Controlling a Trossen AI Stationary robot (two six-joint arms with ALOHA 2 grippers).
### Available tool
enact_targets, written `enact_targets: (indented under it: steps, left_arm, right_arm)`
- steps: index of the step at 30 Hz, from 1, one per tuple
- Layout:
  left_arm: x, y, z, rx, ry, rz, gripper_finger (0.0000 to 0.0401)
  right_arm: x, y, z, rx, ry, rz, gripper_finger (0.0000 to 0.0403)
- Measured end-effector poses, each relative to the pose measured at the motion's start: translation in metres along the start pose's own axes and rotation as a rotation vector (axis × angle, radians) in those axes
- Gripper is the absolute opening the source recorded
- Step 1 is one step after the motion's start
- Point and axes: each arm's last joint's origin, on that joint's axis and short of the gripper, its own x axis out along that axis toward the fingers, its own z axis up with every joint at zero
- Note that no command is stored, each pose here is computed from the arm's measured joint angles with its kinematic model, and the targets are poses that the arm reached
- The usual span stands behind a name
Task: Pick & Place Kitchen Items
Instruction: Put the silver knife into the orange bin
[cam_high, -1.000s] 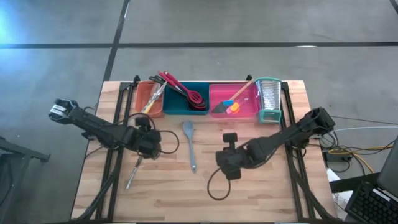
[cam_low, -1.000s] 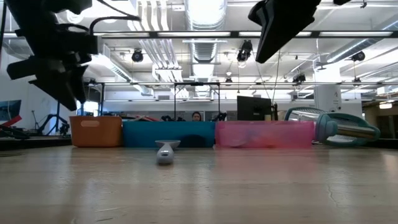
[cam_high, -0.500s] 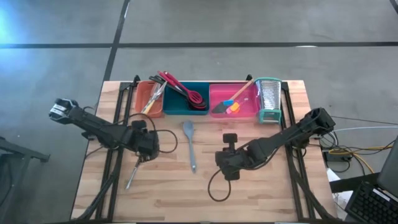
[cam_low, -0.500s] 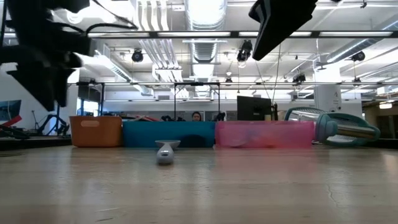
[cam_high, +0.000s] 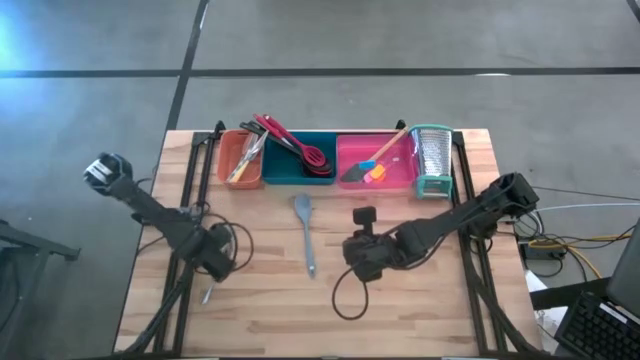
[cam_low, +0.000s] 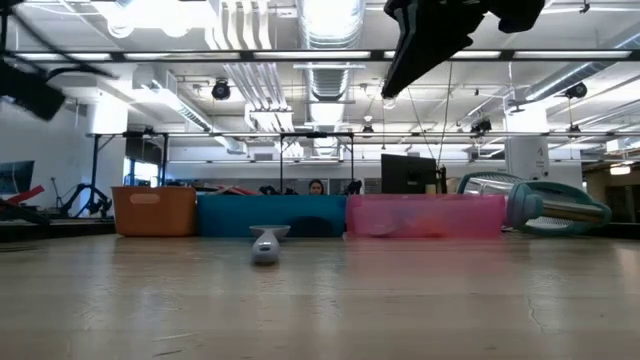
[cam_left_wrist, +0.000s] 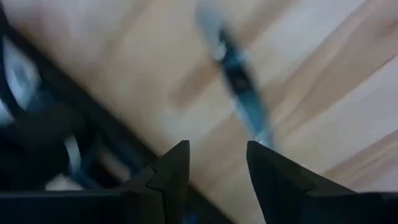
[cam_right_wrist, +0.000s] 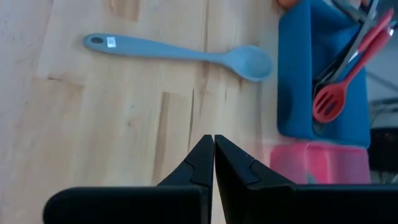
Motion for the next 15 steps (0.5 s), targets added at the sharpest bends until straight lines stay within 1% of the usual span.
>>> enact_targets:
  steps: [3, 6, 8, 11, 15]
  left_arm:
    - [0.013, 0.000, -0.012, -0.025, 0.060, 0.011, 0.0153]
    - [0.024, -0.001, -0.018, -0.083, 0.070, 0.026, 0.0143]
    - [0.030, -0.004, -0.019, -0.100, 0.093, 0.020, 0.0136]
    - [0.038, -0.013, -0.020, -0.097, 0.121, 0.005, 0.0125]
    - [0.053, -0.017, -0.020, -0.071, 0.154, 0.083, 0.0109]
  right_arm:
    - [0.003, -0.002, 0.003, -0.041, -0.022, -0.003, 0.0008]
    - [0.006, -0.006, 0.006, -0.077, -0.047, -0.010, 0.0008]
    - [0.008, -0.010, 0.009, -0.085, -0.067, -0.017, 0.0008]
    - [0.011, -0.014, 0.010, -0.078, -0.071, -0.023, 0.0008]
    - [0.012, -0.016, 0.010, -0.073, -0.068, -0.025, 0.0008]
